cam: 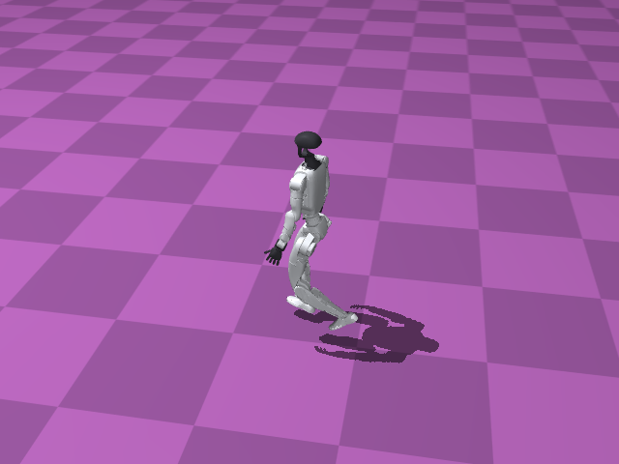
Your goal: Walk
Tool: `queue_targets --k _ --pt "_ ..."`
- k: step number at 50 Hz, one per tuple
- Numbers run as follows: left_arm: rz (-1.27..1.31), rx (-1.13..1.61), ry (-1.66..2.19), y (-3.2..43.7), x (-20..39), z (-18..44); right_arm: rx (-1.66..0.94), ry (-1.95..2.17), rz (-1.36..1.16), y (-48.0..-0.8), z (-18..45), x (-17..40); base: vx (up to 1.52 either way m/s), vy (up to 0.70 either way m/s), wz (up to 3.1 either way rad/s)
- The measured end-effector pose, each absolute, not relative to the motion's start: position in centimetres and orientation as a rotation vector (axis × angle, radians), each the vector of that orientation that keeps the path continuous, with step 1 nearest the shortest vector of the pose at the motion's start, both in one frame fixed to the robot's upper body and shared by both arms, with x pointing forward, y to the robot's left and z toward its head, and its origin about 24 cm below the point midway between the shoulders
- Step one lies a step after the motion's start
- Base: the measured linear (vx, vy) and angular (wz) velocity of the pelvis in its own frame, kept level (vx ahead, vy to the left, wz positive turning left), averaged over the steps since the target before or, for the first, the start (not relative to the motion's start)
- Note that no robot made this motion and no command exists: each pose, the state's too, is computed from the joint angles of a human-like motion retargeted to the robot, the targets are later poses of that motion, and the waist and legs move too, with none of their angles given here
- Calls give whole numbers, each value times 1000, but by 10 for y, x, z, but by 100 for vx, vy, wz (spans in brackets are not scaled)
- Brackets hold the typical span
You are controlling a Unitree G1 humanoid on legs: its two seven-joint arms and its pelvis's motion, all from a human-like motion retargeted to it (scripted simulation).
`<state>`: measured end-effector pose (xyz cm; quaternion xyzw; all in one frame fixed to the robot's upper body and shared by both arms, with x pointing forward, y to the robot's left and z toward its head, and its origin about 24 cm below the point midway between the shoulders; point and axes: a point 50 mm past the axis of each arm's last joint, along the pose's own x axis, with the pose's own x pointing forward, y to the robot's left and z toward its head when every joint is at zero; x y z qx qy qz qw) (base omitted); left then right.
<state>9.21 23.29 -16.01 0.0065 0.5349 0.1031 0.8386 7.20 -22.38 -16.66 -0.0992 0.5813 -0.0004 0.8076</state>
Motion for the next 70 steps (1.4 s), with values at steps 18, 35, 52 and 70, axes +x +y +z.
queue_targets --k 18,35,52,70 --pt "321 -37 1099 258 94 -152 -121 1190 -13 -223 -163 83 32 -14 -13" --pt "248 -15 1281 234 53 -168 -265 1162 -21 -229 -160 93 33 10 -38" --pt "202 51 1119 239 94 -157 -295 1212 -56 -243 -160 82 46 13 -2" --pt "291 180 973 258 143 -136 -261 1115 -210 -257 -150 103 42 1 -20"
